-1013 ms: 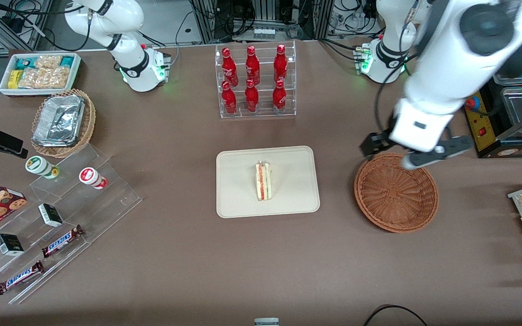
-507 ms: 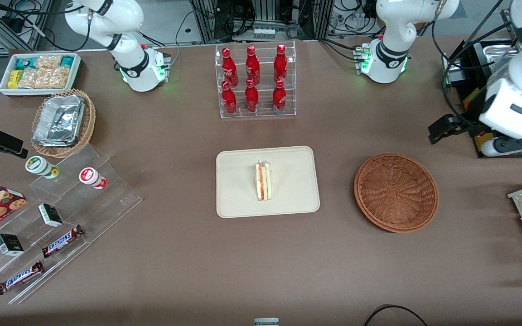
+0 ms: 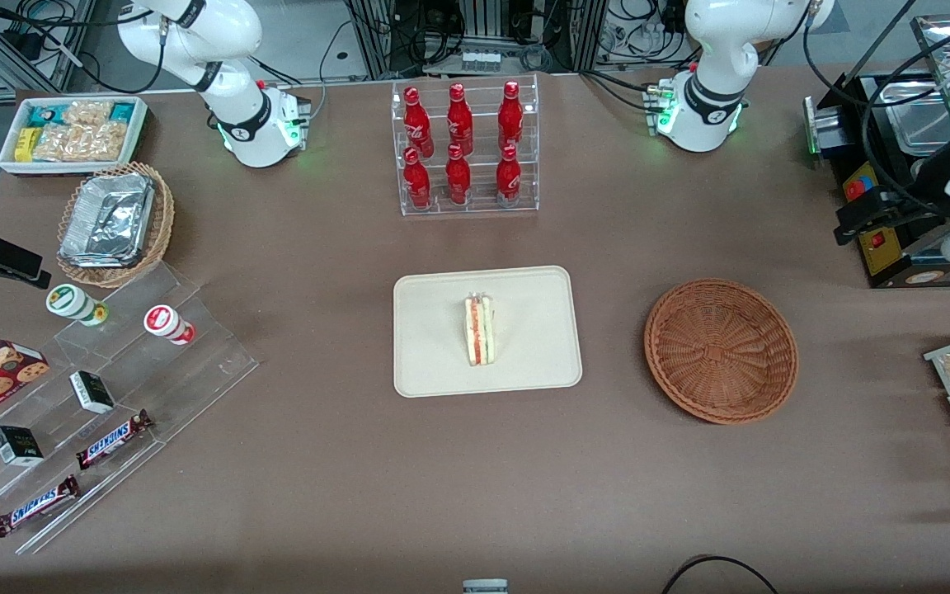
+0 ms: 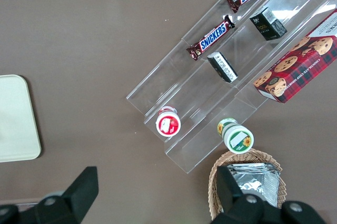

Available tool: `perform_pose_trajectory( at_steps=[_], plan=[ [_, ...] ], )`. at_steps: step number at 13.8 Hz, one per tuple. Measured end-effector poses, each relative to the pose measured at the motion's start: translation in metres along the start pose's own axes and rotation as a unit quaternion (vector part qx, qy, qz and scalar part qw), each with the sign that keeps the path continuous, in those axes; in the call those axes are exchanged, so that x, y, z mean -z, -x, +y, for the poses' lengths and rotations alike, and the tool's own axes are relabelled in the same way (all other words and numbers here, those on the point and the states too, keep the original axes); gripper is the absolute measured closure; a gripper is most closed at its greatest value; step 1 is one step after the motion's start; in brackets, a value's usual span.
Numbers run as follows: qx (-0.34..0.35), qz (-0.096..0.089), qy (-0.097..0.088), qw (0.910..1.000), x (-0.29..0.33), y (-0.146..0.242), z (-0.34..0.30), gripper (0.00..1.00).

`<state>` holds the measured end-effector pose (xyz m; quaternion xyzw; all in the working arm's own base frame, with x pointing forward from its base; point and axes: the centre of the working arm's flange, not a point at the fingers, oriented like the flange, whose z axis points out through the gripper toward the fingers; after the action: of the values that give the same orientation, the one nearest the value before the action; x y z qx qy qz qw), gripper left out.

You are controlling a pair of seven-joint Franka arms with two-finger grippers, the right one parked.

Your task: Place sandwich from basket to tray

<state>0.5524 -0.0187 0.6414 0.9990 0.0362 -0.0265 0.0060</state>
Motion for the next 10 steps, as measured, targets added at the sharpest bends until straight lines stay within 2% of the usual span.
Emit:
perform_pose_trajectory(
  at_steps=[6,10],
  plan=[
    [-0.024,0.017,0.001,0.9996,0.016,0.001,-0.004,0.0],
    [-0.017,0.017,-0.001,0.9997,0.017,0.0,-0.013,0.0]
  ],
)
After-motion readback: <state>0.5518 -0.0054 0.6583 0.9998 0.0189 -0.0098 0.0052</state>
